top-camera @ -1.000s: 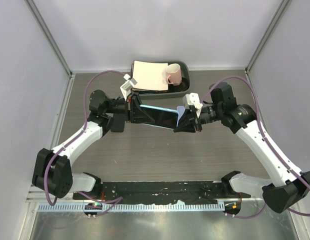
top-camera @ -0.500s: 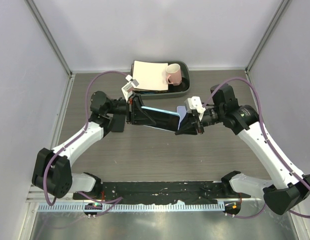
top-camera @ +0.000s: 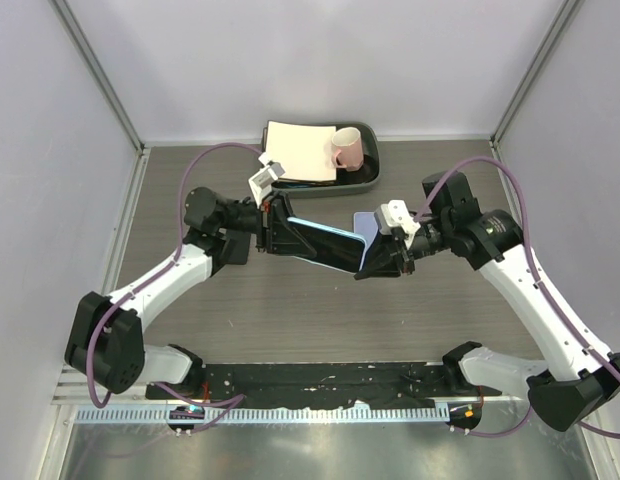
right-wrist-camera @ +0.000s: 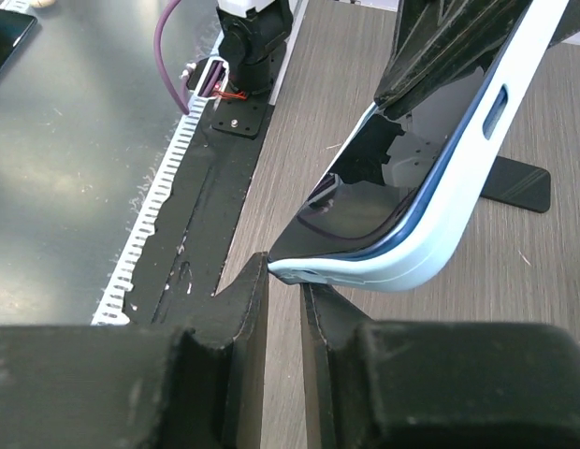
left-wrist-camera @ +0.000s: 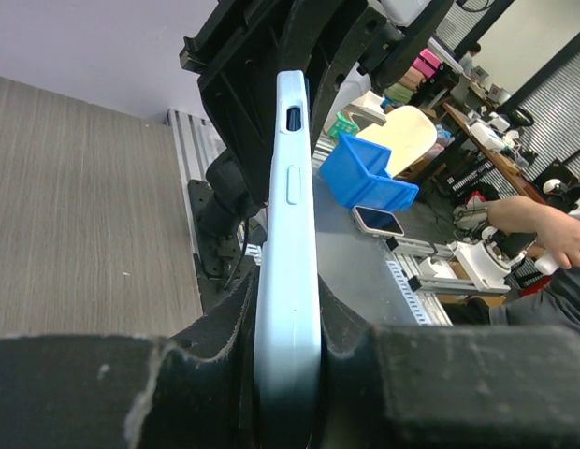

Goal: Take the phone out of the phone case
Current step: Remove the phone case from the phone.

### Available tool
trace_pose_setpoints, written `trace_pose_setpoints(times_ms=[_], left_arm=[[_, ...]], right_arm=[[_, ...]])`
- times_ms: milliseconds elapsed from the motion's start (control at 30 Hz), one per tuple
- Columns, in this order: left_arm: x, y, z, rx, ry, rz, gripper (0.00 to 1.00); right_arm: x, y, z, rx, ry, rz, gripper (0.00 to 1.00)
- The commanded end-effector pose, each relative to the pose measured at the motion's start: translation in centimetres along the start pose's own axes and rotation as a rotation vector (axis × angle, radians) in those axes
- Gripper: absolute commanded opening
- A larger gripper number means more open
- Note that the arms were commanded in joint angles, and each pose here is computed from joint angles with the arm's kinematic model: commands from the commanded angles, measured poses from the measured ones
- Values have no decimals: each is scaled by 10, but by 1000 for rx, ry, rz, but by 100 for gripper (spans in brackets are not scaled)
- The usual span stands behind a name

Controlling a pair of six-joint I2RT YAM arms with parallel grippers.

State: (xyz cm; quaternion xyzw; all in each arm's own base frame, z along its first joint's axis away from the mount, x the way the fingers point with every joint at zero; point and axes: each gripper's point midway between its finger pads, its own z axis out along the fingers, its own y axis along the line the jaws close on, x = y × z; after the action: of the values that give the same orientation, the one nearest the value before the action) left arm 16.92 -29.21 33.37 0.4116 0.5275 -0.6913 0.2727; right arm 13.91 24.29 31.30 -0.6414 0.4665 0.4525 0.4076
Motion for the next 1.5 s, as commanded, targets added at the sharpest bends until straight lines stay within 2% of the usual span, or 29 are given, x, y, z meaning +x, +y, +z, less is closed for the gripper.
trace_pose_setpoints(times_ms=[0, 200, 333, 633, 733, 767, 867, 933, 967, 1000, 1033, 1100, 1133, 1167, 1233, 1267, 1300, 1367, 1467], left_arm=[[-9, -8, 19, 30, -42, 41, 0], [-12, -22, 22, 73, -54, 66, 0], [-12, -32, 24, 101, -61, 72, 0], [-12, -40, 27, 124, -80, 77, 0], [-13, -35, 26, 106, -108, 89, 0], [-14, -34, 25, 97, -119, 91, 0], [-20, -22, 21, 54, -156, 84, 0], [-22, -14, 18, 26, -175, 87, 0], [-24, -11, 18, 15, -188, 86, 0], [-23, -9, 17, 7, -192, 83, 0], [-24, -8, 16, 0, -198, 83, 0], [-26, -3, 14, -22, -222, 82, 0], [-29, -2, 11, -31, -233, 86, 0], [-30, 0, 10, -40, -241, 89, 0], [-34, 3, 6, -60, -260, 97, 0], [-34, 5, 5, -69, -268, 100, 0], [-36, 9, 3, -87, -289, 99, 0], [-38, 16, -1, -115, -303, 95, 0], [-38, 22, -5, -137, -299, 110, 23]], right_arm=[[-42, -27, 4, 58, -106, -153, 1], [-28, -59, 7, 180, -112, -44, 1], [-24, -78, 1, 248, -134, -40, 1], [-16, -86, -6, 284, -135, -10, 1], [-22, -75, -9, 248, -147, 9, 20], [-27, -72, -10, 242, -152, 0, 32], [-35, -60, -11, 202, -176, 31, 51], [-46, -65, -14, 232, -210, 35, 54], [-46, -66, -13, 244, -230, 109, 56], [-49, -70, -14, 269, -245, 116, 56], [-56, -79, -18, 312, -269, 91, 56], [-55, -83, -18, 321, -293, 153, 53], [-55, -87, -17, 328, -308, 157, 47], [-56, -87, -16, 322, -319, 172, 32], [-57, -86, -15, 309, -337, 187, 19], [-56, -86, -14, 307, -337, 199, 8], [-55, -88, -14, 312, -337, 204, 3], [-54, -89, -15, 329, -331, 215, 1], [-51, -92, -17, 350, -324, 224, 1]])
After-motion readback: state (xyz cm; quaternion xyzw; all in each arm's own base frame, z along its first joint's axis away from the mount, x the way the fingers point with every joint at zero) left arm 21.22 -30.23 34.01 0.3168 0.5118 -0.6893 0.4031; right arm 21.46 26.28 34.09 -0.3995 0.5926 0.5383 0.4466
